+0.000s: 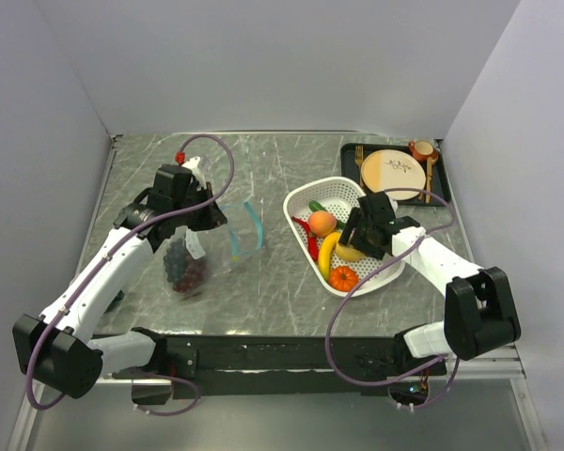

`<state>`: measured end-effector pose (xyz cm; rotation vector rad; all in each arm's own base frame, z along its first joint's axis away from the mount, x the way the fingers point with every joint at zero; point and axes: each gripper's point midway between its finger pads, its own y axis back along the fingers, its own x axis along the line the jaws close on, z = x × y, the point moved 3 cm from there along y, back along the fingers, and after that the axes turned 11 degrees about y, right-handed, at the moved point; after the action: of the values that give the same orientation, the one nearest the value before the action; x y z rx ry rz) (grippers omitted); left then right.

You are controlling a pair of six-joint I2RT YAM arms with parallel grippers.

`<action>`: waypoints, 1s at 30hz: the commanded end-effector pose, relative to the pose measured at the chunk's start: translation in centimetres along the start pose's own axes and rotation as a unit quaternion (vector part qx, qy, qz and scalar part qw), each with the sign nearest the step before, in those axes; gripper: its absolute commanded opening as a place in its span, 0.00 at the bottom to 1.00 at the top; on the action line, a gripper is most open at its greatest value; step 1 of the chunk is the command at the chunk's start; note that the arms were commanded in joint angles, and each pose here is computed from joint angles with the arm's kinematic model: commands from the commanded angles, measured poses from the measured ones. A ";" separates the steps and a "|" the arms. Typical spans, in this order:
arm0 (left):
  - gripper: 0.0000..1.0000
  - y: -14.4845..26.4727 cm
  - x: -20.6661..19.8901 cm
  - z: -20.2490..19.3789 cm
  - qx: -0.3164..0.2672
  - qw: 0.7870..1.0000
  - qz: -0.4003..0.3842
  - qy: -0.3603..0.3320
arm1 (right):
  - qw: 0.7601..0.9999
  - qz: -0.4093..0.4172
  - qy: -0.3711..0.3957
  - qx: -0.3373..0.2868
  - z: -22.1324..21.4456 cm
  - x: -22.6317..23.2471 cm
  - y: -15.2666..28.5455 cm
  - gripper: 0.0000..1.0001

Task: Place the food in the zip-top bag and seal the zipper
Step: Pick up the fake fruit from the bin.

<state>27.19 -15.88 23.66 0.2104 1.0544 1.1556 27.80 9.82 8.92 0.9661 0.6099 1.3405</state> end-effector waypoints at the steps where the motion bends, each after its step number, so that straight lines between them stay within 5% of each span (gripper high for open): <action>1: 0.01 0.9 -1.2 0.9 -0.019 1.000 -0.023 -0.009 | 1.000 -0.015 0.026 -0.008 0.9 -0.5 0.7 0.29; 15: 0.01 0.7 -1.3 0.9 -0.016 0.999 -0.026 -0.009 | 0.991 0.049 0.031 -0.120 5.6 1.5 6.7 0.36; 16: 0.01 0.7 -1.3 0.9 -0.015 1.000 -0.026 -0.008 | 0.992 0.045 0.031 -0.116 5.5 1.5 6.3 0.39; 20: 0.01 0.9 -1.3 0.7 -0.014 1.000 -0.025 -0.007 | 0.996 0.019 0.004 -0.082 4.3 0.9 4.8 0.84; 22: 0.01 1.0 -1.2 0.8 -0.016 1.000 -0.020 -0.008 | 0.997 0.018 -0.016 -0.071 3.7 0.8 4.2 0.94; 30: 0.01 1.0 -1.1 0.7 -0.014 1.000 -0.020 -0.010 | 0.989 0.034 -0.131 -0.063 2.9 1.7 2.1 0.98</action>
<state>27.16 -15.93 23.66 0.2115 1.0552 1.1522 27.90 10.14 12.30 0.9878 0.4378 1.3300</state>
